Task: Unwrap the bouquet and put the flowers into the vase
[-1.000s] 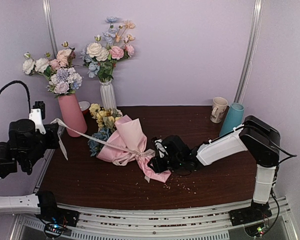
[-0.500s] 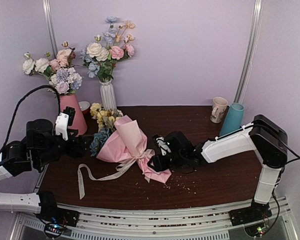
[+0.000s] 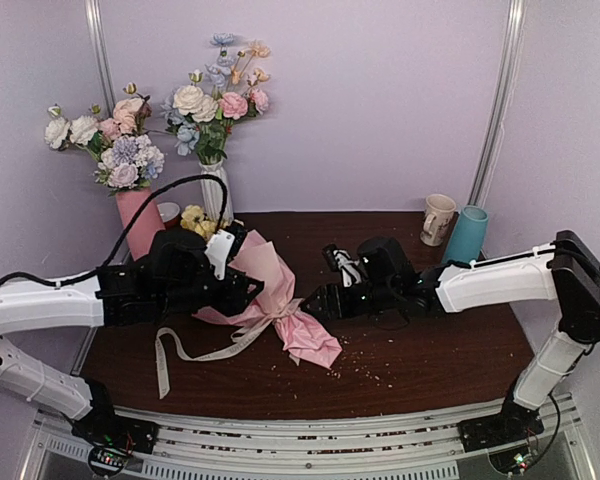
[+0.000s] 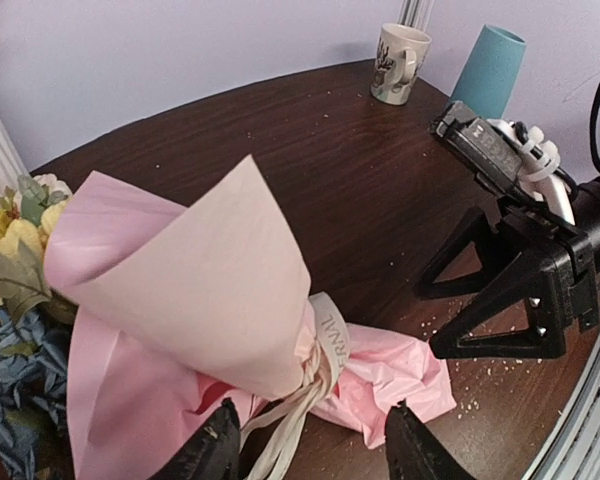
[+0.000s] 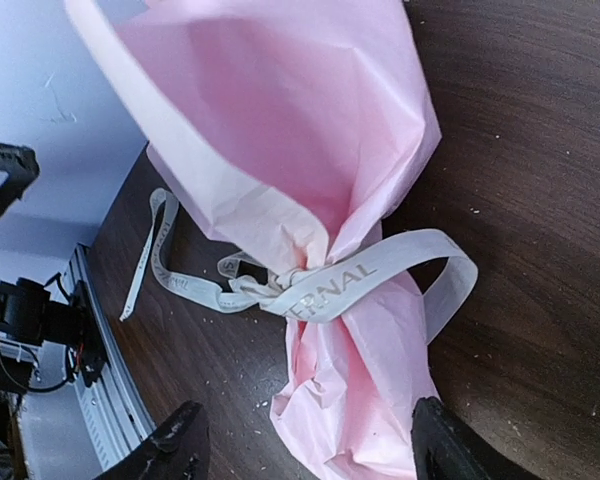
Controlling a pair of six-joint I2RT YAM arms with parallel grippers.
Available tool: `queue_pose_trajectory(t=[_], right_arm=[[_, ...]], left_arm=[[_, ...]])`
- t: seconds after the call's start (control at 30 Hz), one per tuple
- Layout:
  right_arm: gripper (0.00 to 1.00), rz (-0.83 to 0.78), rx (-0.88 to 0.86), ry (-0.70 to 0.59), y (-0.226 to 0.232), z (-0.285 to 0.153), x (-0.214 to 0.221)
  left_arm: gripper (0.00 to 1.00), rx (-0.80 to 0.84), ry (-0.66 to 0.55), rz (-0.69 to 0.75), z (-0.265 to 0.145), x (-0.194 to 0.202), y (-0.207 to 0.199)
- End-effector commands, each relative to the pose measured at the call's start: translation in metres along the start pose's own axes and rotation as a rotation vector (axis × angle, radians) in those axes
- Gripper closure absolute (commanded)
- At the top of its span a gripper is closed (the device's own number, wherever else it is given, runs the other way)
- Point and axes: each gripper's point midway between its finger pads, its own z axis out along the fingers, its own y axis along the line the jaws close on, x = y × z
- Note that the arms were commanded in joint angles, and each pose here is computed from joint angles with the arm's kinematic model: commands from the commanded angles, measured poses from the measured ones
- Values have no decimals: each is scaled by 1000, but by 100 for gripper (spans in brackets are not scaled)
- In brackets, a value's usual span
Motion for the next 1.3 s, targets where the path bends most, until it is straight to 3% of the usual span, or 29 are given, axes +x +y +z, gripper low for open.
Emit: queue_pose_trajectory(t=[0.0, 0.2, 0.73, 1.13, 1.27], right_arm=[[31, 160, -55, -23, -8, 0, -16], [36, 288, -139, 4, -9, 18, -21], [45, 410, -222, 23, -16, 67, -27], [91, 401, -226, 30, -23, 75, -28], [100, 375, -256, 21, -14, 68, -35]], left_arm=[[51, 64, -107, -39, 23, -47, -13], [61, 21, -83, -89, 55, -43, 8], [68, -89, -3, -133, 86, 11, 59], [70, -96, 29, -141, 94, 34, 66], [71, -96, 40, -142, 98, 39, 66]])
